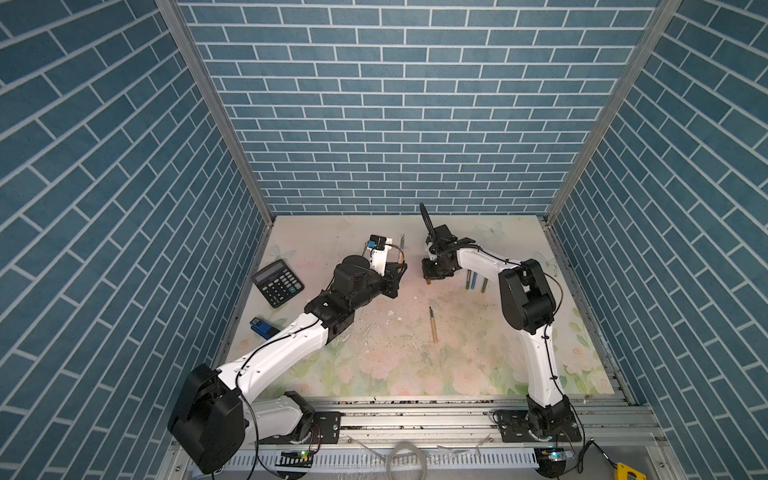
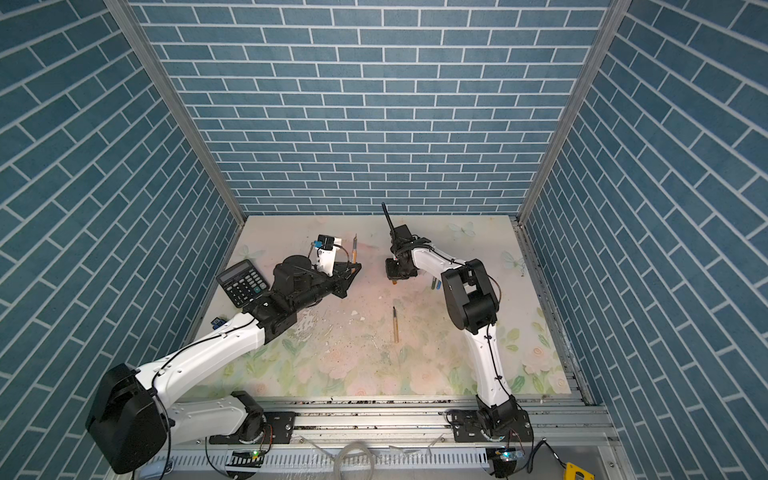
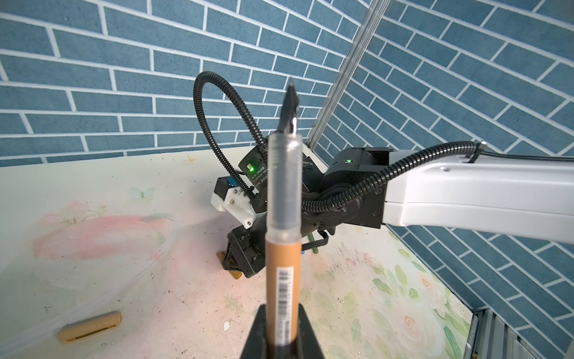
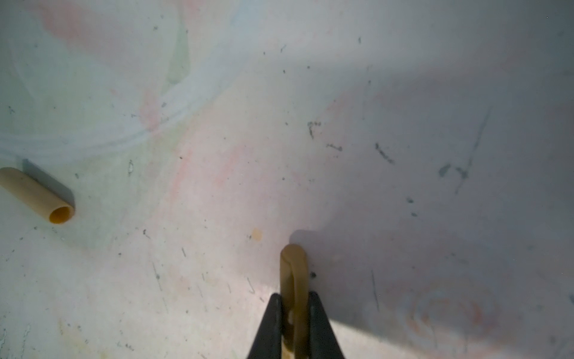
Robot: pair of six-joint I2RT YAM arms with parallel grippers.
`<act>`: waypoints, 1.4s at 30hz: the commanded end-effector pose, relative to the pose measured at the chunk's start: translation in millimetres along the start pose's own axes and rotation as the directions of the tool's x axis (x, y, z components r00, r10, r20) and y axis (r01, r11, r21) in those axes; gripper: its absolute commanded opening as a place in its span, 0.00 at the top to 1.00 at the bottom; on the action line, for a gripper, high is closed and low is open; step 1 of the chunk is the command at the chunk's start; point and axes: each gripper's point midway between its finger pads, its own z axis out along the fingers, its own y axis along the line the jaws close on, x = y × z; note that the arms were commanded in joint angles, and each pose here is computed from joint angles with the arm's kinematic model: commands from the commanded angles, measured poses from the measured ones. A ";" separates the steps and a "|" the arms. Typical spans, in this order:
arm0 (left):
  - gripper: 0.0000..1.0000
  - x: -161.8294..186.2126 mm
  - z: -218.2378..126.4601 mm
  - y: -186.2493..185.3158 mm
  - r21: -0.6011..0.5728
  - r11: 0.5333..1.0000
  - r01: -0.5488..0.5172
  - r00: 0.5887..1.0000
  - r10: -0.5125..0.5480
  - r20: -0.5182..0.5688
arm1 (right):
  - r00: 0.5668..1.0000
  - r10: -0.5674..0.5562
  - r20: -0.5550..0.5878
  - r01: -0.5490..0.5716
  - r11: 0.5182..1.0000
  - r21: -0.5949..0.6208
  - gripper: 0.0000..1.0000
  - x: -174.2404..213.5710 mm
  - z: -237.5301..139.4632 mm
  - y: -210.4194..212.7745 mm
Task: Insert the pens into the pen caps
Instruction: 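Lift the tan cap with the right gripper toward the upright orange pen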
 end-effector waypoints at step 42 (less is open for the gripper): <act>1.00 0.3 12.4 -29.7 0.189 0.982 0.006 1.000 -0.010 0.021 | 0.440 0.236 0.866 0.449 0.778 -0.440 0.95 -52.1 -364.5 152.0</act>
